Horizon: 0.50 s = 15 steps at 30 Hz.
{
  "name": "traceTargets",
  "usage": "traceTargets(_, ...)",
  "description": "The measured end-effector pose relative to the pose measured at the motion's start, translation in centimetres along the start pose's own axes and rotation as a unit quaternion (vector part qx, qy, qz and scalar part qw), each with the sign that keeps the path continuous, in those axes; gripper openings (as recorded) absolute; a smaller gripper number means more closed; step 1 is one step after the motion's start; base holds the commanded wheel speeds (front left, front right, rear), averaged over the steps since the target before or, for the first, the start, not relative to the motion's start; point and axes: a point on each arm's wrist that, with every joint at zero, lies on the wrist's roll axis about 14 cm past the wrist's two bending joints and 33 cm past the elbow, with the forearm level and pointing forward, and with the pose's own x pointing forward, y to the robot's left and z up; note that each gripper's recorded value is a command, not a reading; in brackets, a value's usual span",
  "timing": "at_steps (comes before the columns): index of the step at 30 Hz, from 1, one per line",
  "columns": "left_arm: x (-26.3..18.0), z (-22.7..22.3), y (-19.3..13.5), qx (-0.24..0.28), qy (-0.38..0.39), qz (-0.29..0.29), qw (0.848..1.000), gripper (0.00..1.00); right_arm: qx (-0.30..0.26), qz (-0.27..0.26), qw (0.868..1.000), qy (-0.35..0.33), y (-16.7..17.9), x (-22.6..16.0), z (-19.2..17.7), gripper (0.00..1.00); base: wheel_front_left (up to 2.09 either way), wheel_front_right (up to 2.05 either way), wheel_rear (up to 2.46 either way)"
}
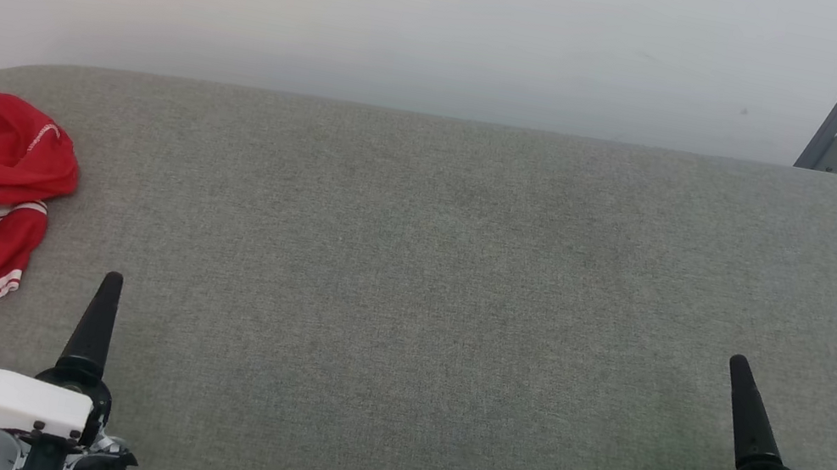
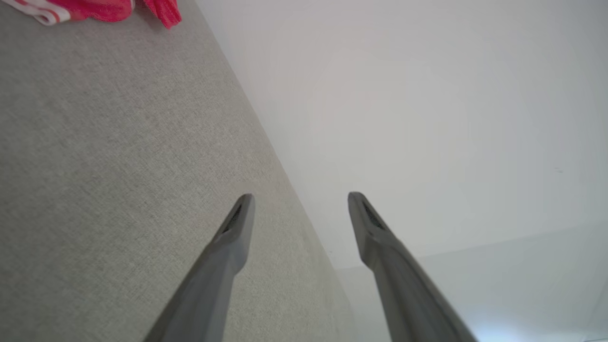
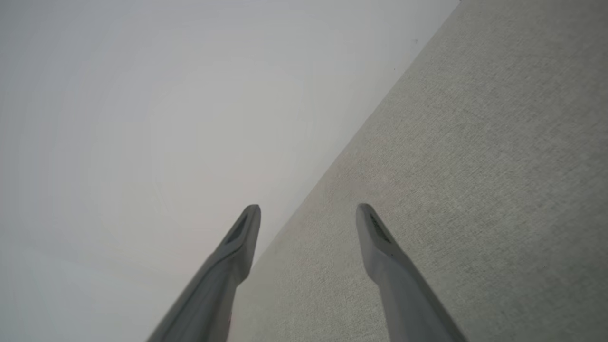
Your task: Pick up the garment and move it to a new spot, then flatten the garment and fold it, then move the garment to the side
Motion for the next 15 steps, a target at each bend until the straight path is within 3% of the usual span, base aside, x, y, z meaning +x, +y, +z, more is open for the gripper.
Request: traceTargets(15, -0.4, 1.3, -0.3, 0.157, -0.022, 0.001, 0.987, 1.00, -0.154, 0.008, 0.988, -0.001, 0.3, 0.1, 0.8, 1.00, 0.00, 0.00, 0.00)
